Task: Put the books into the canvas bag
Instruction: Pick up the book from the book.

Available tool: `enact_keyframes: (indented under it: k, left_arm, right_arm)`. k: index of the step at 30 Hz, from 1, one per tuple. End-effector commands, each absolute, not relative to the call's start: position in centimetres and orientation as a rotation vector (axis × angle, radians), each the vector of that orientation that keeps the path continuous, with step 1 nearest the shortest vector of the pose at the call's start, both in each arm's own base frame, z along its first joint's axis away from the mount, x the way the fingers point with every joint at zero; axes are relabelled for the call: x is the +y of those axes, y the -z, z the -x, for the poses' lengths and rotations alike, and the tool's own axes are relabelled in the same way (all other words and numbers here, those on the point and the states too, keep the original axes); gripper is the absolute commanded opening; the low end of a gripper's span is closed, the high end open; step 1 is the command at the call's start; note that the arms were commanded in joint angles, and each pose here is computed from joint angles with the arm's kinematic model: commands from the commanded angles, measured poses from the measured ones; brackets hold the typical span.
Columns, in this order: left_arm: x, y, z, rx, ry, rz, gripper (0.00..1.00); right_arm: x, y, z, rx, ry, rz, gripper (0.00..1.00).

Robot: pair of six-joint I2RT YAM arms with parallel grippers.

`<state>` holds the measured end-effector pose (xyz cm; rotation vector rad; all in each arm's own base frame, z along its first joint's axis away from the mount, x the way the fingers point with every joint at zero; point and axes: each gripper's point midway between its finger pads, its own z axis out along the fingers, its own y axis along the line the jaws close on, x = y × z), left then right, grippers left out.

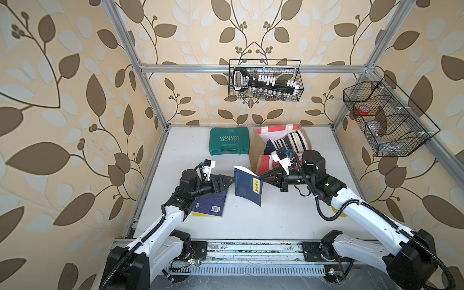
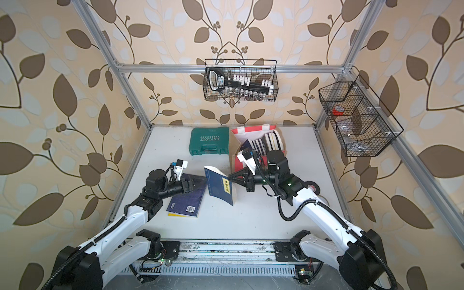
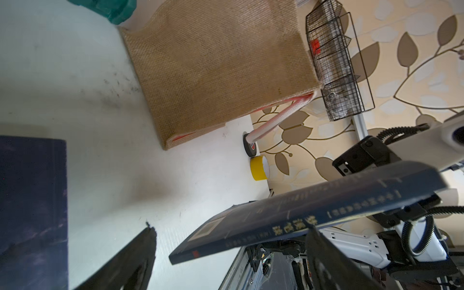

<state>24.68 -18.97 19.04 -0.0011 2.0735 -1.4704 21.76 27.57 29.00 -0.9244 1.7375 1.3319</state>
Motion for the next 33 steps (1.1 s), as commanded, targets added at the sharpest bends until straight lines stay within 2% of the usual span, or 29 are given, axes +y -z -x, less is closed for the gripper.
enact_keyframes:
  k: [1,7,11,13,21,23,24,30,31,33]
  left_arm:
    - [-19.7,-21.9,-24.2,1.937,1.511,-0.122,0.93]
    - [-22.1,-24.7,-21.4,1.819,1.648,-0.322,0.84]
    - [-24.4,-24.9,-19.6,1.834,1.679,-0.461,0.83]
    - [-25.3,-24.6,-19.1,1.866,1.674,-0.508,0.77]
    - [-25.8,-25.3,-19.0,1.906,1.630,-0.528,0.32]
    - [-25.5,-25.5,-19.0,1.933,1.601,-0.514,0.15]
    - [-25.4,-25.6,-19.1,1.948,1.586,-0.503,0.01]
    - [-25.1,-27.4,-18.8,2.033,1.528,-0.529,0.00]
    - [-25.1,-27.9,-18.5,2.046,1.524,-0.552,0.00]
    - [-25.0,-28.8,-18.0,2.073,1.494,-0.612,0.00]
  right_arm:
    - [27.1,-32.6,-20.0,1.627,-1.423,1.003,0.00]
    - [26.3,-34.6,-21.0,1.630,-1.520,0.944,0.00]
    - [26.4,-34.7,-22.0,1.649,-1.569,0.913,0.00]
    - [26.5,-34.8,-22.4,1.656,-1.574,0.903,0.00]
    - [24.8,-34.1,-25.4,1.735,-1.465,0.737,0.00]
    - [24.1,-33.8,-25.7,1.747,-1.450,0.703,0.00]
    - [23.8,-33.7,-25.8,1.749,-1.439,0.692,0.00]
    - [22.6,-33.4,-25.2,1.737,-1.407,0.694,0.00]
    - [22.6,-33.4,-24.8,1.728,-1.409,0.711,0.03]
    - [22.6,-33.4,-24.2,1.711,-1.418,0.740,0.21]
